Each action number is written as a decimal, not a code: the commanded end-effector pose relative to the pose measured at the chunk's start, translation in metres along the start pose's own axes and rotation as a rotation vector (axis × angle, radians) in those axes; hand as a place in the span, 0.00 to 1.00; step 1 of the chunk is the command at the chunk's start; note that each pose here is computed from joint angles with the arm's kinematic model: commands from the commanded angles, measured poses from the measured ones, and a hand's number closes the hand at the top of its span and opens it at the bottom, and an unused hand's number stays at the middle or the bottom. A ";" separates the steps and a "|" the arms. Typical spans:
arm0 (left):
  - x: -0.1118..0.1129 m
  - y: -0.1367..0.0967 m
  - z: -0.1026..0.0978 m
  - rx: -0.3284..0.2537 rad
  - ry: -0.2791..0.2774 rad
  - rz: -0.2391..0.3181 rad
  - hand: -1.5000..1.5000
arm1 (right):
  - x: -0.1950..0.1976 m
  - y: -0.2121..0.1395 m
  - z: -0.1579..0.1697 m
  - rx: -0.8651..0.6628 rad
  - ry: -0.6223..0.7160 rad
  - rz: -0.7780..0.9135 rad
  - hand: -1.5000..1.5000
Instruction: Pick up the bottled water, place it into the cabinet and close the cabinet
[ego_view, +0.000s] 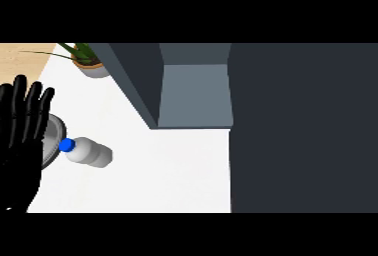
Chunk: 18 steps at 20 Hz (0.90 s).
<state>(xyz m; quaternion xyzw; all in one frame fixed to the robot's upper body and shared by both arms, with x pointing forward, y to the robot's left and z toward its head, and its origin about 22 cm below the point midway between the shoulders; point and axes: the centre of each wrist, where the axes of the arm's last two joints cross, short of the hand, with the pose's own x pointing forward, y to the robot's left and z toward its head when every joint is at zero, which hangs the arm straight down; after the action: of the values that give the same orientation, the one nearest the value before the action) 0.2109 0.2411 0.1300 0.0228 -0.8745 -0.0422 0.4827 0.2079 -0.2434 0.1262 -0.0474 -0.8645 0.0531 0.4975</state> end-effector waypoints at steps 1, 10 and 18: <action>-0.011 -0.002 -0.003 -0.081 -0.009 0.055 0.00 | 0.006 0.011 0.010 0.015 0.001 -0.032 0.00; -0.027 0.095 0.019 -0.437 0.141 0.431 0.00 | 0.024 0.015 0.031 0.213 0.057 -0.172 0.00; -0.005 0.191 0.011 -0.452 0.180 0.461 0.00 | 0.074 0.026 0.052 0.230 0.060 -0.203 0.00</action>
<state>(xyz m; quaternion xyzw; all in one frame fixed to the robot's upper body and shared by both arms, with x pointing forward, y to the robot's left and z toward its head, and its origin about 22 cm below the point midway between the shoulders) 0.2029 0.3928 0.1249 -0.2788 -0.7786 -0.1260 0.5479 0.1474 -0.2150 0.1406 0.0834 -0.8379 0.1012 0.5298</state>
